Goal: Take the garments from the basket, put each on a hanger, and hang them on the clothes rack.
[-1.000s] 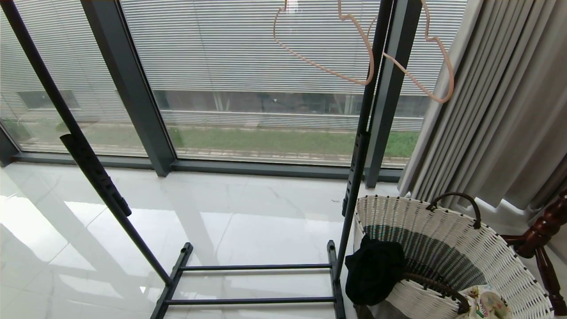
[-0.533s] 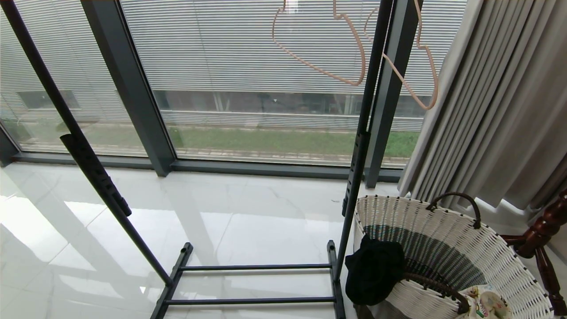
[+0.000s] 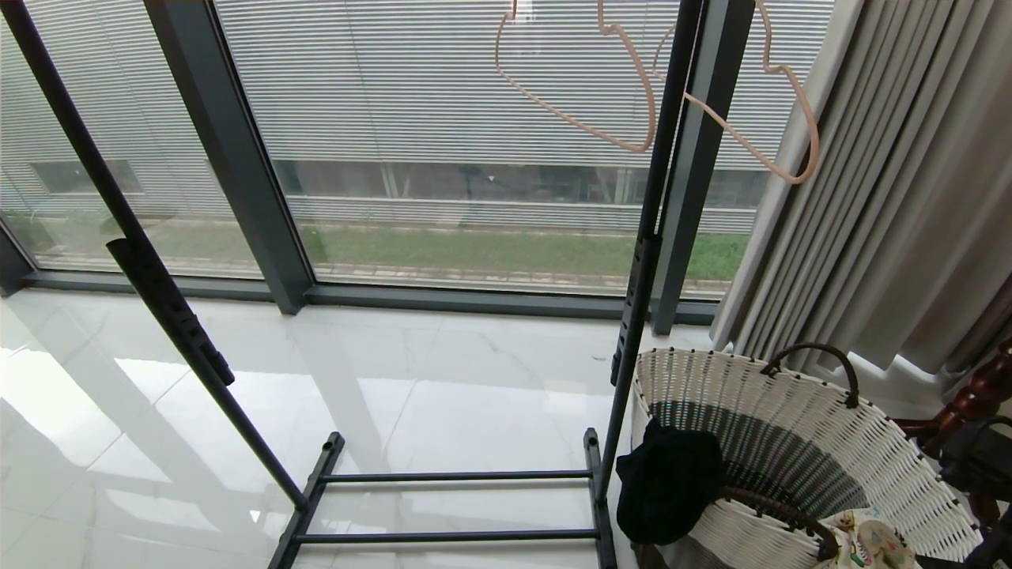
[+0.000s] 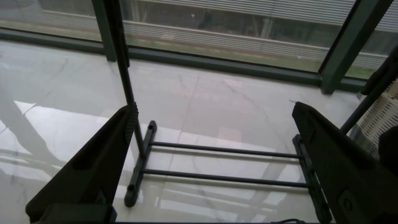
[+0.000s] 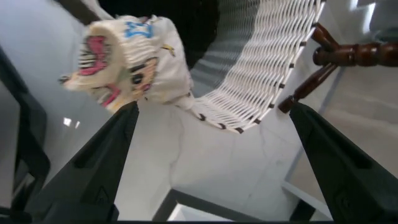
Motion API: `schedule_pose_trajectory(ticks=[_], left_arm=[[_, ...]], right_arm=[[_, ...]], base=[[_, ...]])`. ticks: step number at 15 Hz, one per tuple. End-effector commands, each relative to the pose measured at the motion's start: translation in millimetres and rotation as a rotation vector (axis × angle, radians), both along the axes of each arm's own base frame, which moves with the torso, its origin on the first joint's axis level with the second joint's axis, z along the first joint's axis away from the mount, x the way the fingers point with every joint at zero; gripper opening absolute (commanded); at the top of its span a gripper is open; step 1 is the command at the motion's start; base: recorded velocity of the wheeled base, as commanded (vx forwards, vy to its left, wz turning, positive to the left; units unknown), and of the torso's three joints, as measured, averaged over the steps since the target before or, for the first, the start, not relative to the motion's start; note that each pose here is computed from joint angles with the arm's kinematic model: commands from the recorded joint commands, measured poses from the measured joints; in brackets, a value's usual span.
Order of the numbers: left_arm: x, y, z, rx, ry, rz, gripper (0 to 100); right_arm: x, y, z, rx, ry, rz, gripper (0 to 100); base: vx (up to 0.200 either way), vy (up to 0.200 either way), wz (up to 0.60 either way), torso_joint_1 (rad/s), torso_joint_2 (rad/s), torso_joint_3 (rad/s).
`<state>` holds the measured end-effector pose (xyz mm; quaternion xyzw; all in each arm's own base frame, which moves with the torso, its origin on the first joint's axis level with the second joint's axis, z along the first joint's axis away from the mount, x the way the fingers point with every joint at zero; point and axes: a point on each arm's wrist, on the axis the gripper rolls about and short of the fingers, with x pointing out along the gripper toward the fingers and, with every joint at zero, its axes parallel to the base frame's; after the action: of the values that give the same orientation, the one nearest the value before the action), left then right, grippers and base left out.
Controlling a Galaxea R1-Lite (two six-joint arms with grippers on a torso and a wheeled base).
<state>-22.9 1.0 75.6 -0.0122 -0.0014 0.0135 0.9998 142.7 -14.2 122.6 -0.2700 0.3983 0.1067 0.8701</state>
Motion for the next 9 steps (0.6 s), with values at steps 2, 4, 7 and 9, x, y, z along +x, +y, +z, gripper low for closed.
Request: schedule_pose_trajectory(ticks=[2,4,7,9], left_arm=[[0.1,0.0,0.1,0.0,0.001,0.001,100],[0.1,0.0,0.1,0.001,0.001,0.001,100],[0.1,0.0,0.1,0.001,0.001,0.001,100],[0.1,0.0,0.1,0.001,0.001,0.001,100]], right_arm=[[31.9,-11.3,-25.5,-0.02,0.136,-0.03,100],[34.3,-10.4,-24.2,0.001,0.123,-0.008,100],[37.1,-9.1,-13.0,-0.021,0.08,0.038,100],[29.8,-8.6,-2.0,-0.048,0.113,0.077,100]], base=[[0.0,0.0,0.0,0.0,0.0,0.0],[0.0,0.0,0.0,0.0,0.0,0.0],[0.0,0.0,0.0,0.0,0.0,0.0],[0.0,0.0,0.0,0.0,0.0,0.0]])
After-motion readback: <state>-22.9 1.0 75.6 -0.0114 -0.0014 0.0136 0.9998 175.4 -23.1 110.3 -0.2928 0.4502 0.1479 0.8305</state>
